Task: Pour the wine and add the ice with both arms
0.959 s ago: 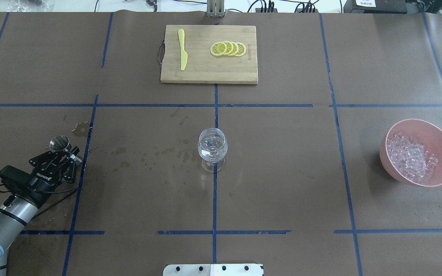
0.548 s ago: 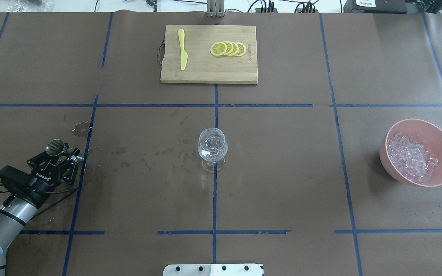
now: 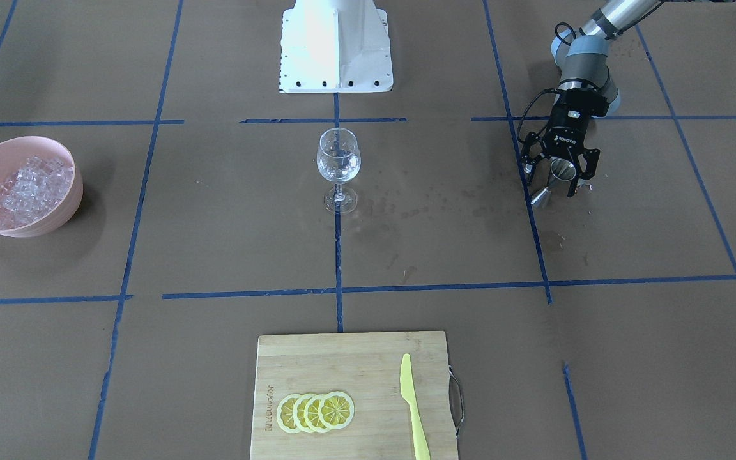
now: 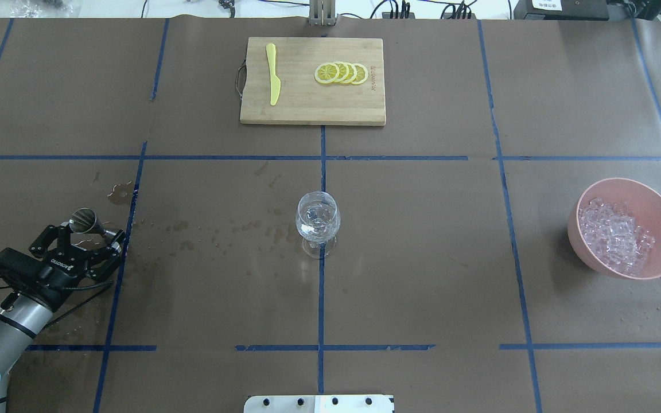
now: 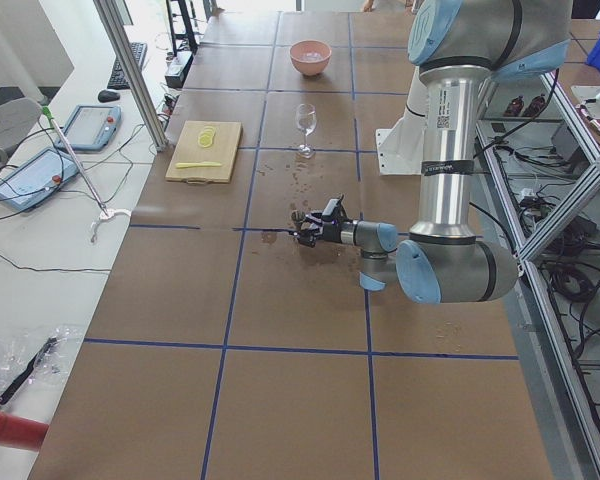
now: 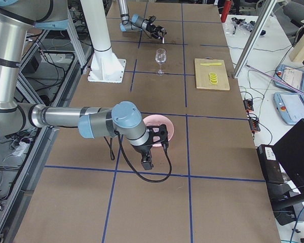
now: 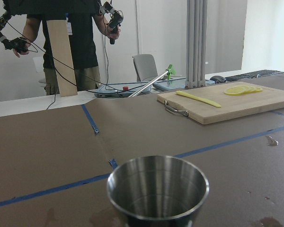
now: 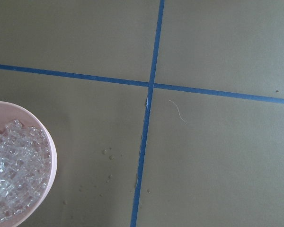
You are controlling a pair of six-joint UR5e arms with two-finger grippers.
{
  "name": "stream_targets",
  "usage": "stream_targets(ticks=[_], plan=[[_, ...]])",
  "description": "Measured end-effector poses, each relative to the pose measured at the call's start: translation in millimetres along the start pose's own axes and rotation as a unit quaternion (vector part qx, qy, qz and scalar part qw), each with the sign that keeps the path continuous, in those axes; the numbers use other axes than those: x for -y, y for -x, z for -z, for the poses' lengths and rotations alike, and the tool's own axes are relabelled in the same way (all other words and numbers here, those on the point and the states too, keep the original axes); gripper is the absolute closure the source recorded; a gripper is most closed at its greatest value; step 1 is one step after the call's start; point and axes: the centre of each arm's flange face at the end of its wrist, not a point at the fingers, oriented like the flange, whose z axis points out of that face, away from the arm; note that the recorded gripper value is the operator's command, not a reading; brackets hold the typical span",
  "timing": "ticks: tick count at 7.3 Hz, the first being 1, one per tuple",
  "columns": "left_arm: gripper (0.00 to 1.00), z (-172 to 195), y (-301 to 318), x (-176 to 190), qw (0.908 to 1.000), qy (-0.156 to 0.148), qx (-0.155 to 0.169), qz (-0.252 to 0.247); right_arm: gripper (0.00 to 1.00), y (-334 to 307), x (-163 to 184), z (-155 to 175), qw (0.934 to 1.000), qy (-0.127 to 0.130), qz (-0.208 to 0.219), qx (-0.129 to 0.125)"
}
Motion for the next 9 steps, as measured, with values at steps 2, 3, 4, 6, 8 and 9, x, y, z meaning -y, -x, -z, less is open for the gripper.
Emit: stream_targets(ticks=[2,3,4,6,8,9], plan=[[0.00,1,-3,8,0.9999,-0.007,-0.003,0.008,0.00,0,0,0,1.0000,0.000,0.000,0.000],[0.00,1,-6,13,0.9998,-0.011,-0.005,0.013,0.00,0,0,0,1.0000,0.000,0.000,0.001],[0.00,1,-8,20,0.9997,-0.015,-0.006,0.015,0.00,0,0,0,1.0000,0.000,0.000,0.001],[0.00,1,-13,34,0.9995,-0.026,-0.009,0.013,0.00,0,1,0,1.0000,-0.001,0.000,0.001],[0.00,-3,-8,44,0.9993,-0.036,-0.004,0.009,0.00,1,1,0,1.0000,-0.001,-0.001,0.001],[0.00,-6,-4,50,0.9991,-0.042,0.001,0.006,0.00,1,1,0,1.0000,0.000,-0.001,0.001]])
